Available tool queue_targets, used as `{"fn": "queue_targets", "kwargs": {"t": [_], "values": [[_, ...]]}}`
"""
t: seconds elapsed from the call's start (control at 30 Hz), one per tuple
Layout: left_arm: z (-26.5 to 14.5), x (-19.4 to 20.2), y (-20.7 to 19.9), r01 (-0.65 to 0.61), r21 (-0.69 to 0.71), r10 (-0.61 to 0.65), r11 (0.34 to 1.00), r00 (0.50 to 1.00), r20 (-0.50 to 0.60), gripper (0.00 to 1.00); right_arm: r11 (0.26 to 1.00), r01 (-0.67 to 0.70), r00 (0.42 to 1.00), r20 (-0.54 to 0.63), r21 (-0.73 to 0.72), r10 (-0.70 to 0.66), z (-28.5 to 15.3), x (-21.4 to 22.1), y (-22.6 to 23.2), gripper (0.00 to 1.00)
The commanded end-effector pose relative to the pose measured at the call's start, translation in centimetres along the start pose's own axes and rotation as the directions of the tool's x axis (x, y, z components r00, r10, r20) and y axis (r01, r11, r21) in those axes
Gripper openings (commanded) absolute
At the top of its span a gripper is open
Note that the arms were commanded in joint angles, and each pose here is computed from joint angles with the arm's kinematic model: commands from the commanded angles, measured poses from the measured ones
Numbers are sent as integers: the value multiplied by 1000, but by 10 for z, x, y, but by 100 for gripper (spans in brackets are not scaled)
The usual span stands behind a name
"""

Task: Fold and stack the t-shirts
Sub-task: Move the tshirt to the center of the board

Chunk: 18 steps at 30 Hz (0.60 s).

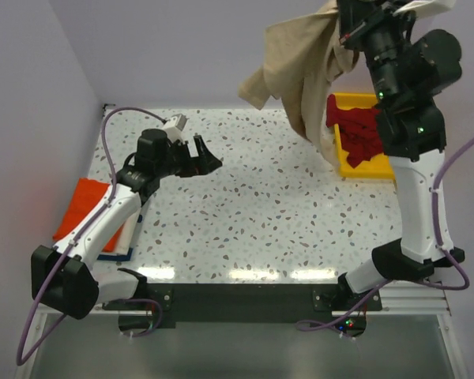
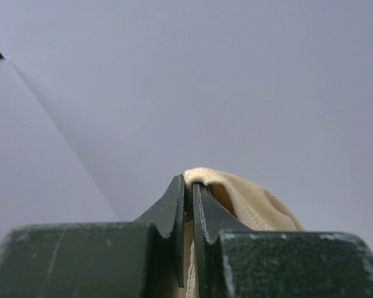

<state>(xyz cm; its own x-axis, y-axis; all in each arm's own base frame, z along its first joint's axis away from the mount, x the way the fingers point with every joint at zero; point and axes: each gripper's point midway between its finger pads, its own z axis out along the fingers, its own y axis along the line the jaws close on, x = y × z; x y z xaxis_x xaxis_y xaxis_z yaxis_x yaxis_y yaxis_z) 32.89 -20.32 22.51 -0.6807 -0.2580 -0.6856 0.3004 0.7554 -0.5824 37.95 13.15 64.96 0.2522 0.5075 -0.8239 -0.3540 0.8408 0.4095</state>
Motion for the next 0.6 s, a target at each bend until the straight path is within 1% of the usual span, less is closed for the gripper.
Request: {"fn": "queue_targets", "kwargs": {"t": [0.0, 0.03, 0.13, 0.17, 0.23, 0.27, 0.3, 0.33, 0.37, 0.4, 0.43, 0.47, 0.5, 0.53, 0.57], "values": [[-5, -15, -11, 23, 49, -26, 999, 997, 70, 100, 997, -50, 996, 66, -67, 54, -16, -36, 20, 0], [-4, -14, -10, 25, 46, -29, 999, 997, 70, 100, 997, -49, 996, 67, -62, 53, -17, -37, 19, 0], [-1, -9, -4, 34, 29, -36, 999, 997, 66, 100, 999, -46, 999, 26, -11, 47, -17, -16, 5, 0], [0, -8, -3, 38, 28, -40, 999, 997, 64, 100, 999, -34, 999, -17, 26, 34, -13, 5, -8, 0], [5, -1, 5, 48, 10, -49, 999, 998, 46, 100, 996, -21, 999, -48, 82, 25, -17, 22, -24, 0], [8, 5, 10, 58, -3, -58, 998, 998, 29, 100, 991, 1, 992, -123, 136, 16, -17, 60, -44, 2], [10, 8, 13, 62, -13, -62, 998, 998, 20, 100, 984, -18, 992, -123, 176, 40, -25, 62, -58, 4], [12, 11, 19, 69, -39, -68, 997, 998, 17, 100, 979, -26, 986, -154, 204, 58, -29, 79, -72, 6], [13, 16, 24, 79, -59, -79, 995, 997, 4, 100, 963, -13, 964, -251, 268, 83, -40, 131, -104, 8], [16, 26, 32, 85, -80, -86, 993, 996, -15, 100, 950, -52, 962, -241, 307, 131, -50, 136, -122, 18], [17, 29, 39, 93, -106, -95, 990, 995, -14, 100, 935, -47, 951, -272, 350, 149, -60, 158, -141, 25], [19, 35, 44, 106, -123, -110, 987, 994, -19, 100, 904, -13, 917, -356, 427, 181, -82, 206, -172, 42], [20, 46, 52, 116, -144, -121, 983, 992, -27, 100, 872, 22, 893, -402, 488, 202, -106, 238, -199, 58], [21, 55, 57, 116, -160, -124, 980, 991, -40, 100, 875, 27, 897, -398, 484, 192, -105, 235, -199, 58], [21, 68, 64, 118, -183, -131, 976, 990, -59, 100, 850, 77, 865, -458, 522, 203, -126, 262, -217, 63]]}}
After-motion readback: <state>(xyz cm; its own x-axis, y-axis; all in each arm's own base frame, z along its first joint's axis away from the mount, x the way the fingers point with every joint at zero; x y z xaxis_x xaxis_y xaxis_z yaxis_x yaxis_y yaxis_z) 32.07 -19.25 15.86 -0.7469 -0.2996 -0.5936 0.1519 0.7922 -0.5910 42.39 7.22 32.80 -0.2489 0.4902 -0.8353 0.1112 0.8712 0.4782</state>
